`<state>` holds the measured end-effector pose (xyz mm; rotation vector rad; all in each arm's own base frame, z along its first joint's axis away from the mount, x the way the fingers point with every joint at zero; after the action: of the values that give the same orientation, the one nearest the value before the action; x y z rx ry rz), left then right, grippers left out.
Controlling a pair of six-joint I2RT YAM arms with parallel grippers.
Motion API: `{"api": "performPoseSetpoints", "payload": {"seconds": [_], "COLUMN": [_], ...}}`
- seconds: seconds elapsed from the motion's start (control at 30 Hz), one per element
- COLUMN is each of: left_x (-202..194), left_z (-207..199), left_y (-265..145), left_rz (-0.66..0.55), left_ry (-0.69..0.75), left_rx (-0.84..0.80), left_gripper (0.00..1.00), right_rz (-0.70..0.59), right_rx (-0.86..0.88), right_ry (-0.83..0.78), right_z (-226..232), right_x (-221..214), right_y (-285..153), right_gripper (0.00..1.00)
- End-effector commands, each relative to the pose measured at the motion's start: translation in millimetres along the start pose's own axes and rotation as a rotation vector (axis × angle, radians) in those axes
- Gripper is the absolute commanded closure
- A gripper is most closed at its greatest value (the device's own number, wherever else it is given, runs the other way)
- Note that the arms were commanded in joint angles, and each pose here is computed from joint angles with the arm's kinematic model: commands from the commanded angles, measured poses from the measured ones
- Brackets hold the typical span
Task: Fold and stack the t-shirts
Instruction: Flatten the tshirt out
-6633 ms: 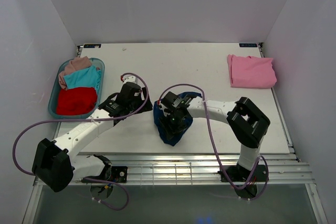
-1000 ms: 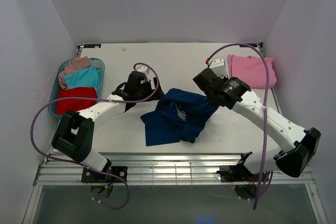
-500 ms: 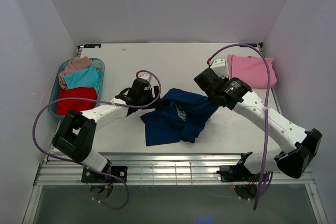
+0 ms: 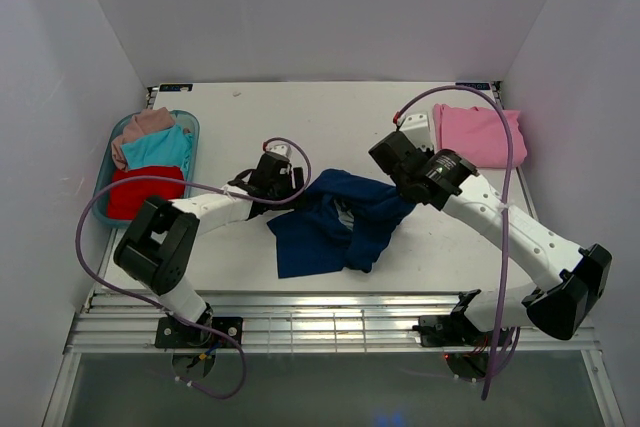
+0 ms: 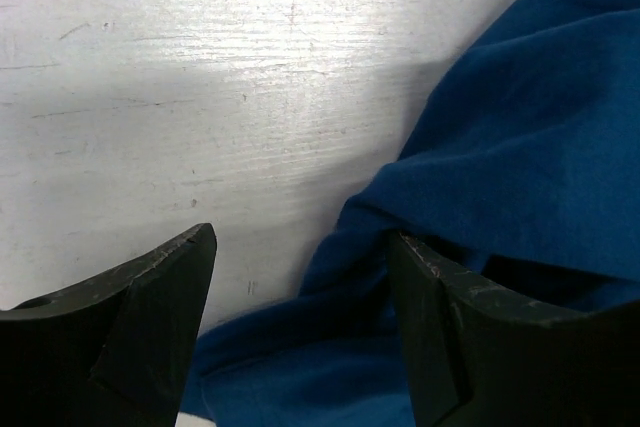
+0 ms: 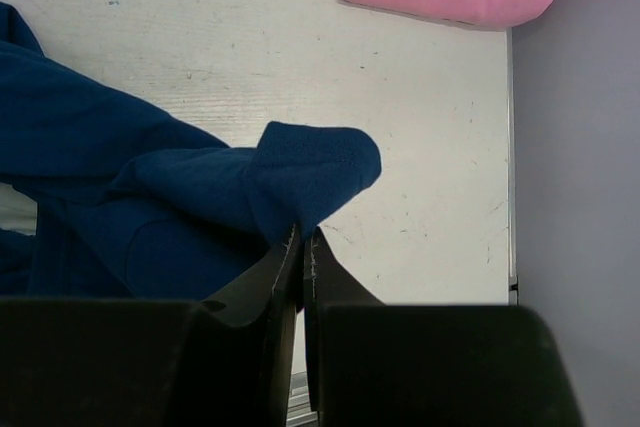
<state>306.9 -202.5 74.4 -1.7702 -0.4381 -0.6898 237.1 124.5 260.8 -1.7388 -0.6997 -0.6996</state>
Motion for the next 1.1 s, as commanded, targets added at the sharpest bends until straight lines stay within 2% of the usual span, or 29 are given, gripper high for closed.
{"api": "performPoseSetpoints", "payload": {"seconds": [0.0, 0.1, 0.17, 0.2, 0.23, 0.33, 0.57, 0.6, 0.7, 0.77, 0.9, 1.0, 1.03, 1.07], "left_x": [18.6, 17.6, 20.5, 23.8, 27.0, 49.4, 150.7, 175.6, 211.2, 221.7, 220.0, 181.4, 168.8, 139.9], "left_z": [-8.3, -5.1, -4.6, -3.8, -3.1, -0.9, -5.3, -8.4, -1.7, 6.9, 11.0, 12.0, 13.1, 19.6], "left_y": [3.8, 4.8, 1.9, -0.4, -2.7, -18.6, -93.5, -112.8, -148.8, -163.8, -167.2, -135.9, -128.6, -111.6], "left_rz": [-0.048, -0.05, -0.069, -0.085, -0.098, -0.176, -0.415, -0.476, -0.556, -0.589, -0.565, -0.415, -0.382, -0.304], "left_ry": [0.012, 0.011, 0.011, 0.012, 0.011, 0.001, 0.05, 0.045, 0.059, 0.09, 0.158, 0.177, 0.171, 0.167], "left_rx": [-0.028, -0.008, -0.005, 0.002, 0.011, 0.052, 0.125, 0.122, 0.168, 0.208, 0.177, 0.124, 0.113, 0.115], "left_gripper": [0.21, 0.32, 0.46, 0.55, 0.8, 1.0, 1.0, 1.0, 1.0, 1.0, 1.0, 1.0, 0.94, 0.82], "right_rz": [-0.018, -0.021, -0.021, -0.017, -0.015, -0.011, -0.021, -0.022, -0.04, -0.065, -0.118, -0.146, -0.146, -0.144], "right_rx": [0.008, 0.006, 0.005, 0.006, 0.008, 0.011, -0.006, -0.014, -0.049, -0.062, -0.044, -0.027, -0.021, -0.016], "right_ry": [0.047, 0.049, 0.049, 0.044, 0.04, 0.036, 0.011, -0.005, 0.003, 0.042, 0.062, 0.064, 0.063, 0.058], "right_z": [-0.8, -1.9, -1.7, -0.9, 0.0, 3.1, 8.4, 8.8, 2.8, -4.5, -9.3, -8.7, -7.4, -6.0], "right_x": [1.1, 0.6, 0.5, -0.4, -1.0, -1.1, 8.9, 11.3, 27.6, 45.2, 79.9, 97.2, 98.9, 99.5], "right_y": [-1.0, -1.1, -0.3, 0.5, 0.8, 3.2, 13.2, 16.1, 24.8, 31.5, 34.8, 33.3, 33.9, 34.4], "right_gripper": [0.92, 0.92, 0.92, 0.92, 0.92, 0.92, 0.92, 0.92, 0.92, 0.92, 0.92, 0.92, 0.92, 0.92]}}
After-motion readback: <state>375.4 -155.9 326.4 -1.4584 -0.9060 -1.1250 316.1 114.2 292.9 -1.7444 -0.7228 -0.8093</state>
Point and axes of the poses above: each gripper's point midway between its finger pads, its own y axis out along the fingers, its own z axis along the line the jaws close on, x = y × z, the point moved 4 cm from there along -y, back along the fingers, and after that the axes turned 8 degrees about y, right-handed, at the moved point
